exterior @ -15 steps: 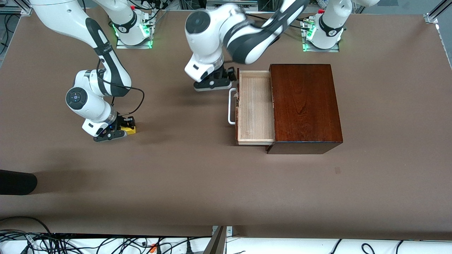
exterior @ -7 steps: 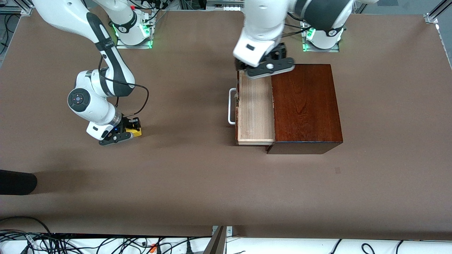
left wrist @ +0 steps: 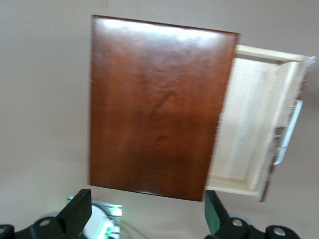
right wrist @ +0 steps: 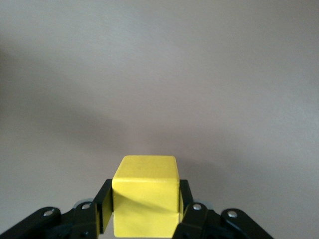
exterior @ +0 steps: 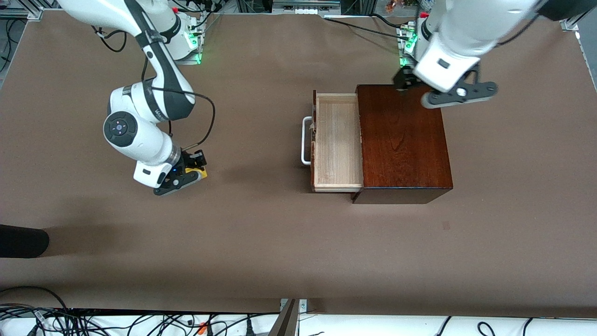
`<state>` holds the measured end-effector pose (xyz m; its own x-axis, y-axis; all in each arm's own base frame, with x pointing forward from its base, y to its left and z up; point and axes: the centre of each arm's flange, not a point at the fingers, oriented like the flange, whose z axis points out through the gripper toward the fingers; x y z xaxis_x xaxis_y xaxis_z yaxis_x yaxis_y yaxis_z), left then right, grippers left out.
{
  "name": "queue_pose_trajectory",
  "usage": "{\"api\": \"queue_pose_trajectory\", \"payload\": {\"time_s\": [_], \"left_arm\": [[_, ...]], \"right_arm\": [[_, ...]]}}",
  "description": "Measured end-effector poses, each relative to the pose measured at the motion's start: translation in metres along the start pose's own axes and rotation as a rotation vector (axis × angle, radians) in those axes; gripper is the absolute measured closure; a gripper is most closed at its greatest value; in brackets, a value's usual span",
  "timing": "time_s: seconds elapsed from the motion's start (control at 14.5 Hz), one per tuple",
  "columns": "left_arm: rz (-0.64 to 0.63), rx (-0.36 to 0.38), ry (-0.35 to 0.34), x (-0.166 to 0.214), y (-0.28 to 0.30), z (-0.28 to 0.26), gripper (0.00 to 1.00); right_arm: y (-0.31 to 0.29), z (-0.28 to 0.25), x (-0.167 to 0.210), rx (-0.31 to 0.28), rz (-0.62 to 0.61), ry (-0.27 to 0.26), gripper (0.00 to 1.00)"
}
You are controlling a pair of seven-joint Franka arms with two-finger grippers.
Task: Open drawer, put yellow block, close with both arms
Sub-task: 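Carry the yellow cube with the right gripper over the open drawer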
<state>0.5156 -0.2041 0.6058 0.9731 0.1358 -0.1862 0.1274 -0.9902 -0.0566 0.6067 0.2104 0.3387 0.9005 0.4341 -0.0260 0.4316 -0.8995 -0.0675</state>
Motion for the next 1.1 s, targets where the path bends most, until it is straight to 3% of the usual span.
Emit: {"api": "queue_pose_trajectory", "payload": {"time_s": [0.21, 0.41, 0.83, 1.1], "left_arm": [[0.048, -0.012, -0.013, 0.022, -0.064, 0.004, 0.0], [0.086, -0.03, -0.003, 0.037, -0.11, 0.008, 0.0], [0.161, -0.047, 0.061, 0.037, -0.143, 0.02, 0.0], [0.203, -0.055, 0.096, 0.043, -0.163, 0.018, 0.0]], "right_arm": [[-0.05, -0.036, 0.016, 0.002, -0.059, -0.011, 0.45], [-0.135, -0.065, 0.024, 0.0, -0.146, 0.017, 0.45], [-0.256, -0.098, 0.02, 0.006, -0.319, 0.076, 0.45], [-0.362, -0.093, 0.009, -0.046, -0.496, 0.098, 0.45]]}}
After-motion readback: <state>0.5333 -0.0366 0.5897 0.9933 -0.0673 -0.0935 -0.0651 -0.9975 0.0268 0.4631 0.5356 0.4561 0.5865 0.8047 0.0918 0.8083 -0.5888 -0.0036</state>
